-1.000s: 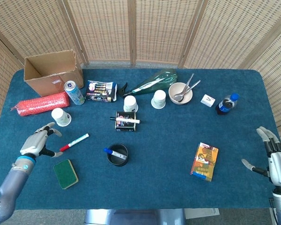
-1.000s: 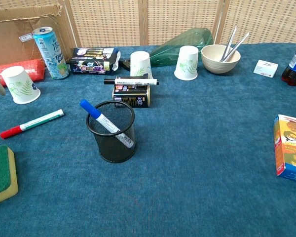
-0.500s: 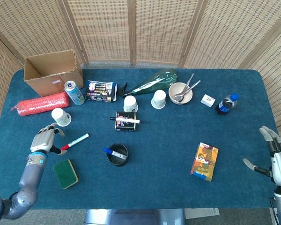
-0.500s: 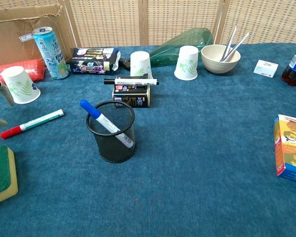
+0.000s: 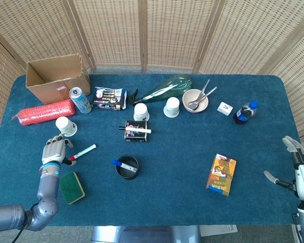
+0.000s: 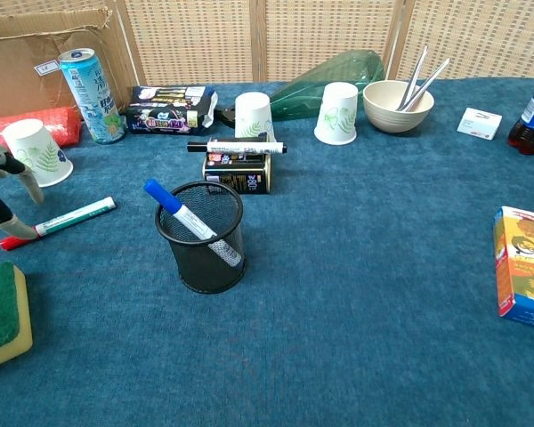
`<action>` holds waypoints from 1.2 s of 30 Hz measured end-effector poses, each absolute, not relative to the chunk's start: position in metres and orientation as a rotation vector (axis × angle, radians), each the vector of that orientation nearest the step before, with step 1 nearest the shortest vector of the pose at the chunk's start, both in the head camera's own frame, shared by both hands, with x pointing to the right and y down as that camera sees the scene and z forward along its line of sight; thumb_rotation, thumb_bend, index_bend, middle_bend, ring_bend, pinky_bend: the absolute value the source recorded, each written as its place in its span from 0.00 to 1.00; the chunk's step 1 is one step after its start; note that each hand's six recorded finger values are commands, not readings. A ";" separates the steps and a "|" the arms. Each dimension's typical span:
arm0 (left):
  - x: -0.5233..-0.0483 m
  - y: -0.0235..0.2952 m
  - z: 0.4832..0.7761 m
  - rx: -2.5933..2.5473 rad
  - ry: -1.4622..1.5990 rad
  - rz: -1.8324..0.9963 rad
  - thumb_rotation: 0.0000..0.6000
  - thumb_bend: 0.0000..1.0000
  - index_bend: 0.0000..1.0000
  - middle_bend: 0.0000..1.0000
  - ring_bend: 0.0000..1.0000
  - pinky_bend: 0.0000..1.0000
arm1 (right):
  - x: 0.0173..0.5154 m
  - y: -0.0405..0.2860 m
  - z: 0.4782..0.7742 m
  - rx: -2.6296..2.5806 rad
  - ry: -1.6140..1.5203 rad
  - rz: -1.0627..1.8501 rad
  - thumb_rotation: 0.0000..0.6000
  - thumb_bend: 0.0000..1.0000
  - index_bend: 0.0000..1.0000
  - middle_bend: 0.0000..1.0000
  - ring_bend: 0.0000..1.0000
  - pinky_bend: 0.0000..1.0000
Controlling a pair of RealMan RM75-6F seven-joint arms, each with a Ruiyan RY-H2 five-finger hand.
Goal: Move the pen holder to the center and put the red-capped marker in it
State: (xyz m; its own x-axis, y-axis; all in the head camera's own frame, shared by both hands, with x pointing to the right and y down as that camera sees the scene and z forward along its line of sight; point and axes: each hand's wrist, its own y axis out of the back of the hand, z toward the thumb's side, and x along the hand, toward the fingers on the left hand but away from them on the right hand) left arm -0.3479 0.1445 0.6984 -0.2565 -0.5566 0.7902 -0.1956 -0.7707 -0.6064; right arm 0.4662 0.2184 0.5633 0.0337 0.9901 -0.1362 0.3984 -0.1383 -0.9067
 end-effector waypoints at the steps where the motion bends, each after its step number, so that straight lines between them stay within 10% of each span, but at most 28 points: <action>1: -0.345 0.145 0.700 -1.745 0.919 -2.119 1.00 0.25 0.35 0.00 0.00 0.07 | 0.467 0.218 0.563 -1.622 -1.437 1.086 1.00 0.00 0.11 0.13 0.13 0.29; 36: -0.320 0.154 0.718 -1.698 0.841 -2.138 1.00 0.37 0.41 0.00 0.00 0.10 | 0.477 0.216 0.561 -1.640 -1.519 1.067 1.00 0.00 0.11 0.13 0.13 0.29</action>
State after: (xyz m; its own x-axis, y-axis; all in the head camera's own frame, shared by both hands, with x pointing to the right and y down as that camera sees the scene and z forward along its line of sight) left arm -0.3199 0.1542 0.7185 -0.2674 -0.5535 0.7888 -0.1322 -0.7898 -0.5990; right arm 0.4769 0.2162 0.5611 -0.0037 0.9913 -0.1317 0.4595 -0.1152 -0.8807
